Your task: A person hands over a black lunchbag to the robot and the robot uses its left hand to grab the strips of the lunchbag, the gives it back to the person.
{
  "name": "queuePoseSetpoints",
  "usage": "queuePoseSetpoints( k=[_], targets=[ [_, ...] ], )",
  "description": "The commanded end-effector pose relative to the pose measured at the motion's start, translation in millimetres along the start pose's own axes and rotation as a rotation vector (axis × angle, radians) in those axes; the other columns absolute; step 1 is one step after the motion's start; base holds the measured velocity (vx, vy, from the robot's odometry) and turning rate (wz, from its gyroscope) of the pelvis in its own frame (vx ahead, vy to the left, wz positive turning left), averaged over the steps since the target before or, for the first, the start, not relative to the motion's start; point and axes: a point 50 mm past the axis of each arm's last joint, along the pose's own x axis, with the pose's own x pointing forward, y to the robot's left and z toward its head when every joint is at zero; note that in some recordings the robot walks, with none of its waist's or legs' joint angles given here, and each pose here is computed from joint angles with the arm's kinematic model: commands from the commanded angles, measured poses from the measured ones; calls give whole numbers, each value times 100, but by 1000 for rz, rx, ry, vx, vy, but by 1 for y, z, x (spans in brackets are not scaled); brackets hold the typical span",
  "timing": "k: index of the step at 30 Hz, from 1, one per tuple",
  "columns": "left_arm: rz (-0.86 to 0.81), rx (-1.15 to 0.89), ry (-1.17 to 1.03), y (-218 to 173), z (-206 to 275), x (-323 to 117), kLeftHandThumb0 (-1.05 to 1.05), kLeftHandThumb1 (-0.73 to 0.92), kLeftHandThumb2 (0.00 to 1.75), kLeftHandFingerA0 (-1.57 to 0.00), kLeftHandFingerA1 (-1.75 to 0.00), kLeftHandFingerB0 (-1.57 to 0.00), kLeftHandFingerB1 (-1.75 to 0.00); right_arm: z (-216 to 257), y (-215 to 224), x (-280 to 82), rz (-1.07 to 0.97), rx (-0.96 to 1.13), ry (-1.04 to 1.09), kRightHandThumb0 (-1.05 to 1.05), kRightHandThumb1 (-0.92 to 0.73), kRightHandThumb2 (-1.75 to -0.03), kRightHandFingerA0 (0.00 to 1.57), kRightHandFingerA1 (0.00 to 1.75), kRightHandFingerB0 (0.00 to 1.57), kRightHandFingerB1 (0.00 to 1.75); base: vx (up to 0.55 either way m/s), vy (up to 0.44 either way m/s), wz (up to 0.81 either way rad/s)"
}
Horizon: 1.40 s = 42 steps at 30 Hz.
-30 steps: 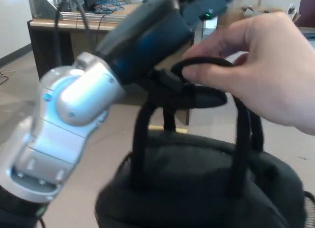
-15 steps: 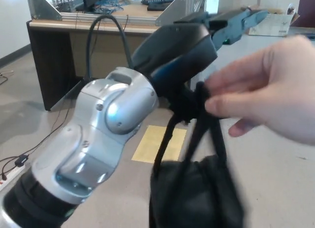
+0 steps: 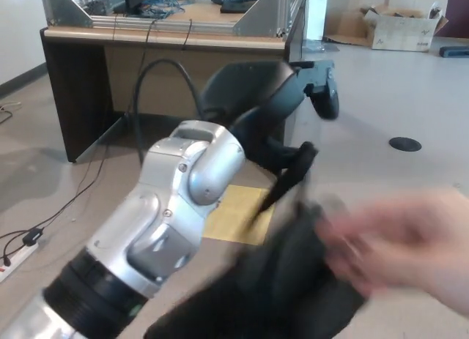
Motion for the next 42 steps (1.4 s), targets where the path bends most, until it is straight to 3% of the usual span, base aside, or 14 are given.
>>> queuePoseSetpoints(
  k=[1,13,14,21,22,26,27,28,29,38,39,40,41,42],
  targets=[
    [662,-363,-123,20,5,-3,-16,61,56,-83,-175,-63,-175,-1,-2,-2,-1,0,-6,-58,-56,-94,38,58,25,49,0,0,0],
    [749,-399,-121,40,-18,-16,-15,62,56,-80,-175,-61,-175,9,-3,7,-5,-6,-26,-59,-56,-98,38,59,26,50,0,0,0],
    [749,-392,-118,40,-20,-16,-16,63,56,-79,-175,-61,-175,9,-3,7,-5,-7,-28,-61,-72,-62,42,46,38,39,0,0,0],
    [793,-379,-114,43,-23,-17,-13,62,55,-81,-175,-63,-175,12,-4,11,-17,-6,-22,-60,-71,-61,44,44,39,38,0,0,0],
    [805,-362,-107,45,-23,-18,-17,64,56,-81,-175,-62,-175,11,-4,10,-12,-1,-27,-59,-56,-98,38,58,26,50,0,0,0],
    [858,-444,-114,55,-20,-23,-19,65,56,-81,-175,-59,-175,9,-3,7,-3,-12,-27,-59,-57,-98,37,59,27,50,0,0,0],
    [892,-454,-115,59,-19,-25,-21,66,56,-83,-175,-59,-175,8,-2,7,0,-14,-26,-61,-73,-61,42,46,39,39,0,0,0],
    [935,-459,-117,65,-18,-26,-24,66,56,-81,-175,-58,-175,8,-2,6,3,-19,-27,-62,-74,-61,42,46,39,39,0,0,0],
    [1014,-499,-145,80,-17,-30,-22,66,56,-80,-175,-59,-175,7,-1,5,8,-26,-25,-57,-57,-98,38,59,27,50,0,0,0],
    [1326,-672,-301,149,-11,-72,-22,64,57,-82,-175,-66,-165,-5,2,-6,17,-12,7,-58,-58,-96,38,58,28,50,0,0,0],
    [1383,-691,-347,164,-10,-83,-23,65,58,-87,-175,-65,-170,-6,3,-7,18,-20,5,-56,-57,-97,38,58,27,50,0,0,0],
    [1426,-699,-370,176,-9,-92,-29,45,85,-122,-140,-100,-128,-7,3,-8,16,-23,10,-57,-58,-97,38,58,27,50,0,0,0],
    [1446,-693,-379,181,-9,-97,-24,65,59,-93,-170,-73,-166,-9,3,-9,14,-25,16,-56,-58,-97,38,58,27,50,0,0,0],
    [1461,-684,-389,184,-9,-101,-24,65,59,-93,-170,-73,-166,-10,3,-11,13,-26,19,-56,-58,-97,38,58,27,50,0,0,0]
  ],
)
